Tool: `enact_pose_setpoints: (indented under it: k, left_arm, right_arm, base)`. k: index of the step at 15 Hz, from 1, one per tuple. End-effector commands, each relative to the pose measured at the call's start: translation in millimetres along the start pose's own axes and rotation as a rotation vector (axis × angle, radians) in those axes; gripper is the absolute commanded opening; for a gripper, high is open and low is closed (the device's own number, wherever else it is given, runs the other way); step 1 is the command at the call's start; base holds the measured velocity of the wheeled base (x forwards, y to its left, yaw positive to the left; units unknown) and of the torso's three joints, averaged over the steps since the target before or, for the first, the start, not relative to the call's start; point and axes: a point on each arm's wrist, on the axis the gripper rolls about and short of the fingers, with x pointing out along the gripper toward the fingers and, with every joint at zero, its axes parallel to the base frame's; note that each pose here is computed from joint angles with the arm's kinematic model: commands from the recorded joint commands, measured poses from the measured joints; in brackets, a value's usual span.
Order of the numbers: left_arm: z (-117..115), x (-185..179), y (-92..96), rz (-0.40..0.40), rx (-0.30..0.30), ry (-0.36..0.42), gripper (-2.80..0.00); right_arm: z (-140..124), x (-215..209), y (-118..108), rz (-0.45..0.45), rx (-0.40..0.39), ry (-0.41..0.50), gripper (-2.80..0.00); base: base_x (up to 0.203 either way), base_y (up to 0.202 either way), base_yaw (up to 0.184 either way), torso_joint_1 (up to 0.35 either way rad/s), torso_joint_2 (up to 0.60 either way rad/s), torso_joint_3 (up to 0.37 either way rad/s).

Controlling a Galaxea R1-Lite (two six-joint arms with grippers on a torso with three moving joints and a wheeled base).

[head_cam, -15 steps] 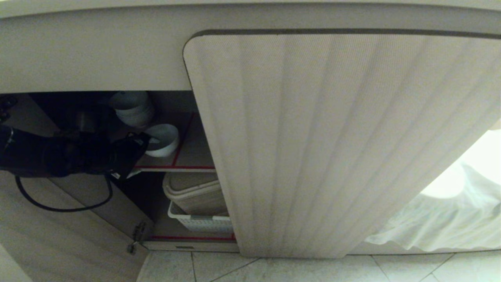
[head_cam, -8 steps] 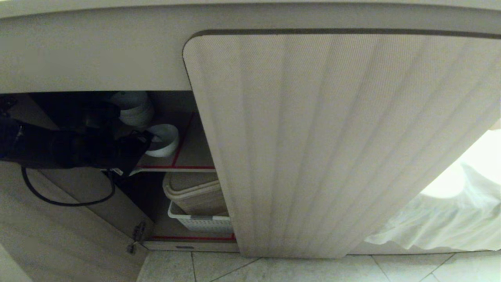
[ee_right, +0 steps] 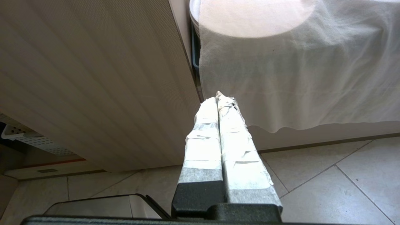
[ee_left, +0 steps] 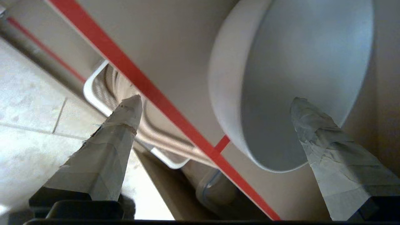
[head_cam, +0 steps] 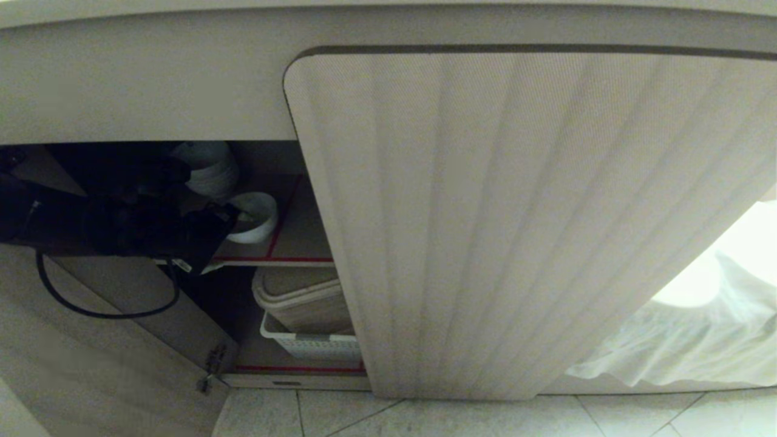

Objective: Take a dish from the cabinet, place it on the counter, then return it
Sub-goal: Take the bowl from the cabinet

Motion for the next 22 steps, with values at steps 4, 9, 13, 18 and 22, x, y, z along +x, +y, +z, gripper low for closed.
enact_pose_setpoints:
  k: [4,9,13,18,22]
  left_arm:
    - [1.8,0.3,-4.6,-0.005,0.012,0.000,0.00]
    - [3.8,2.4,-6.2,-0.009,0.022,-0.006,0.00]
    - [4.6,2.4,-8.5,-0.016,0.024,-0.009,0.00]
    - [5.4,2.1,-9.7,-0.021,0.024,-0.012,0.00]
    - [5.2,2.6,-9.4,-0.020,0.024,-0.012,0.00]
  right_arm:
    - [0.0,0.0,0.0,-0.001,0.002,-0.001,-2.80]
    - [0.0,0.0,0.0,0.000,0.002,-0.001,-2.80]
    - [0.0,0.0,0.0,0.000,0.001,-0.001,-2.80]
    - [0.0,0.0,0.0,0.001,0.002,-0.001,-2.80]
    - [0.1,0.0,0.0,0.000,0.002,-0.002,-2.80]
  base:
    - [0.000,0.000,0.000,0.000,0.00,0.000]
    - [0.000,0.000,0.000,0.000,0.00,0.000]
    - [0.000,0.000,0.000,0.000,0.00,0.000]
    - [0.000,0.000,0.000,0.000,0.00,0.000]
    - [0.000,0.000,0.000,0.000,0.00,0.000]
